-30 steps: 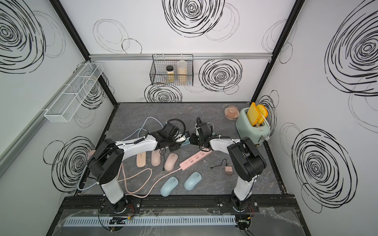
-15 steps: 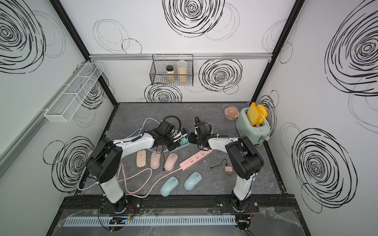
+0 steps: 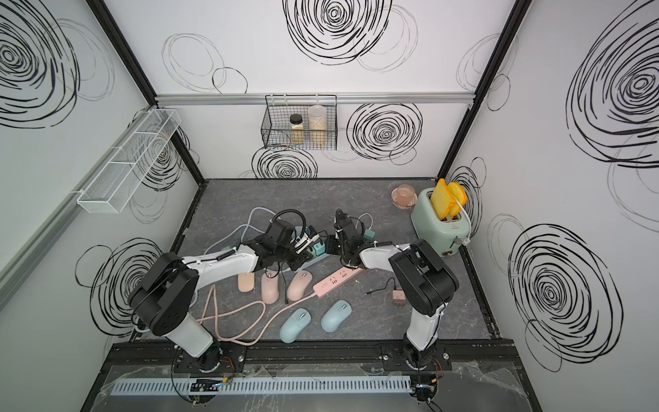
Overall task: Unplug the wireless mouse
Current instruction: Remove the plug from the socket.
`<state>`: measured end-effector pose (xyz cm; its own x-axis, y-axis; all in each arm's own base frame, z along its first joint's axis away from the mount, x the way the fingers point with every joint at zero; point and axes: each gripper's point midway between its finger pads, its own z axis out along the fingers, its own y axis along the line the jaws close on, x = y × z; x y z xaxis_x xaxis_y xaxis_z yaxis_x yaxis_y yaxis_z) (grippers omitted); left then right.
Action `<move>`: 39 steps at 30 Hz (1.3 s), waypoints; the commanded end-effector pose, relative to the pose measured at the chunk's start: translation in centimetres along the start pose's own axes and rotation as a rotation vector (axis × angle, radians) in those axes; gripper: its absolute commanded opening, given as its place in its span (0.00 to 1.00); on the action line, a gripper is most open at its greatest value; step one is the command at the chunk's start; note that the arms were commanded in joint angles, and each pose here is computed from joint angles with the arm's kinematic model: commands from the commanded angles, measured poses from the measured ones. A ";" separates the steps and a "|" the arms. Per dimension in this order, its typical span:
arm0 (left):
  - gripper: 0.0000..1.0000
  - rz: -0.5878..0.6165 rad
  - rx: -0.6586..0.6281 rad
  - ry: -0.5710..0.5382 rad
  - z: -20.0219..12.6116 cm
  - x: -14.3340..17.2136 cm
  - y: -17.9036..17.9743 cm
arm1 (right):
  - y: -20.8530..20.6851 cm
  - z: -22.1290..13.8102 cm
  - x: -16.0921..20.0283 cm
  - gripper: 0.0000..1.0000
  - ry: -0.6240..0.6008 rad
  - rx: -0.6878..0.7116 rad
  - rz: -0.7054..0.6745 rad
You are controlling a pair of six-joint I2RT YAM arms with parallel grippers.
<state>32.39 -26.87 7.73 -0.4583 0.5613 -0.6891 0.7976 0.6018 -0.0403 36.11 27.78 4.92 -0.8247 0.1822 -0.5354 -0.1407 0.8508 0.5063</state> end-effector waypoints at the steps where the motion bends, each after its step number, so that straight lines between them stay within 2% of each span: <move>1: 0.00 0.032 0.034 -0.344 -3.8 -9.1 -0.7 | -5.6 0.4 7.1 0.24 0.196 0.198 0.041; 5: 0.00 0.159 -0.100 -0.299 -3.2 -8.5 -1.3 | -6.3 0.1 7.6 0.23 0.195 0.212 0.052; 6: 0.00 0.157 -0.096 -0.315 -3.3 -8.5 -1.4 | -6.3 0.1 7.6 0.23 0.193 0.211 0.053; 10: 0.00 0.019 0.007 -0.446 -5.0 -9.2 -0.6 | -6.4 0.0 7.7 0.22 0.194 0.215 0.055; 14: 0.00 0.047 -0.021 -0.464 -5.0 -9.6 -1.1 | -6.7 -0.1 8.1 0.22 0.195 0.221 0.052; 18: 0.00 -0.013 0.064 -0.583 -6.5 -11.1 -2.0 | -7.1 0.1 8.8 0.22 0.208 0.229 0.052; 22: 0.00 -0.023 0.072 -0.600 -6.9 -11.8 -2.0 | -7.5 -0.1 9.3 0.22 0.212 0.238 0.049; 23: 0.00 -0.024 0.069 -0.634 -7.5 -12.3 -1.8 | -7.6 -0.1 9.3 0.22 0.210 0.240 0.050; 25: 0.00 0.022 0.020 -0.584 -6.8 -12.0 -2.1 | -7.7 -0.2 9.2 0.21 0.207 0.242 0.049; 27: 0.00 0.172 -0.084 -0.447 -4.7 -11.0 -3.2 | -7.7 -0.2 9.2 0.21 0.207 0.248 0.044; 28: 0.00 0.217 -0.113 -0.415 -4.2 -10.7 -3.6 | -7.8 -0.3 9.1 0.21 0.205 0.251 0.042; 34: 0.00 0.246 -0.201 -0.458 -4.8 -9.6 -3.1 | -7.9 -0.2 9.0 0.21 0.202 0.256 0.041; 37: 0.00 0.207 -0.124 -0.448 -4.3 -9.1 -3.6 | -7.9 -0.3 8.9 0.21 0.201 0.255 0.038; 39: 0.00 0.087 0.058 -0.464 -4.3 -9.7 -3.8 | -7.9 -0.4 8.9 0.21 0.199 0.260 0.034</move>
<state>30.51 -28.93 9.32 -0.3033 0.5319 -0.7906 0.7984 0.5947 0.0938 36.73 26.20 4.95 -0.7567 0.2635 -0.5984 -0.0931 0.8625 0.4975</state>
